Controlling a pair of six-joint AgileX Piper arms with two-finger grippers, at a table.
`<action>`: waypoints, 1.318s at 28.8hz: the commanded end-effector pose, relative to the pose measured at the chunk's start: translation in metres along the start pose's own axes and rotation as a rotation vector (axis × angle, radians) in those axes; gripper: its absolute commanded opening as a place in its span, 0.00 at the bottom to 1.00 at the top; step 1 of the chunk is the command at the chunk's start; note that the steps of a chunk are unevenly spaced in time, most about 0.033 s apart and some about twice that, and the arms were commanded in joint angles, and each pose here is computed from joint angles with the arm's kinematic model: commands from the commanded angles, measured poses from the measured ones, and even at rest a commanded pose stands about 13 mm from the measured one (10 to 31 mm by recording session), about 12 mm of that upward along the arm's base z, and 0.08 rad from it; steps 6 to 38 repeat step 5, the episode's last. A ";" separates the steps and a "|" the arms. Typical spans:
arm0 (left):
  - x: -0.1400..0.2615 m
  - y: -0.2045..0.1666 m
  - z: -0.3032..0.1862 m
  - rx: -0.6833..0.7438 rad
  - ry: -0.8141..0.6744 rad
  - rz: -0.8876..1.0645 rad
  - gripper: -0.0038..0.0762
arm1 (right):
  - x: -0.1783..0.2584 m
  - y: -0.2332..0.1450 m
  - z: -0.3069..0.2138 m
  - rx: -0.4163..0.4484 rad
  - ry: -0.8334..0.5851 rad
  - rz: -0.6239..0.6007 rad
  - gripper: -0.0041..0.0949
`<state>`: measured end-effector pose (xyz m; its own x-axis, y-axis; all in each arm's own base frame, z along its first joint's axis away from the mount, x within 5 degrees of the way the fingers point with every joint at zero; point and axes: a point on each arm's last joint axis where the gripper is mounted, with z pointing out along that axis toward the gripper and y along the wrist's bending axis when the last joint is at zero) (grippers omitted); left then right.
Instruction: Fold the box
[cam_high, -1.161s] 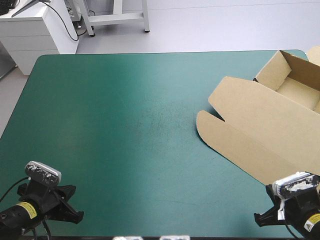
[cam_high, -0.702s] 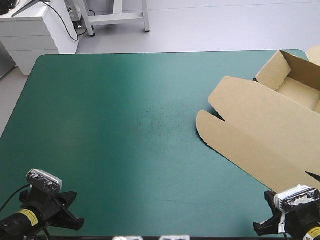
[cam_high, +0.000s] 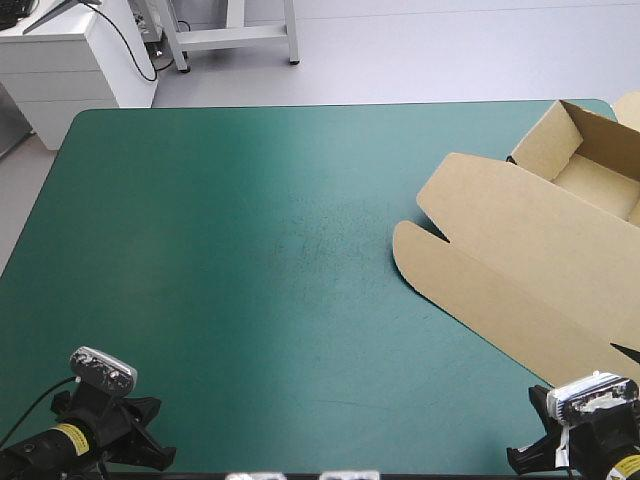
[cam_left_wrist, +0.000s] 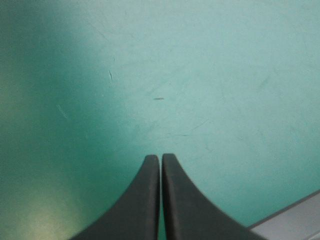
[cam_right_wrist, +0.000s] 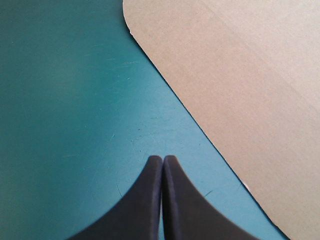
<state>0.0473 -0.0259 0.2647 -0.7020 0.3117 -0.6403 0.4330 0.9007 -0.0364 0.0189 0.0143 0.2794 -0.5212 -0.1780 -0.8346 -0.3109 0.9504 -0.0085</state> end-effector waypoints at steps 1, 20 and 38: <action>-0.004 -0.001 0.000 0.011 -0.025 0.002 0.04 | -0.011 -0.001 -0.004 0.010 -0.068 -0.007 0.03; -0.004 -0.001 0.000 0.011 -0.025 0.002 0.04 | -0.011 -0.001 -0.004 0.007 -0.066 -0.002 0.03; -0.004 -0.001 0.000 0.011 -0.025 0.002 0.04 | -0.011 -0.001 -0.004 0.007 -0.066 -0.002 0.03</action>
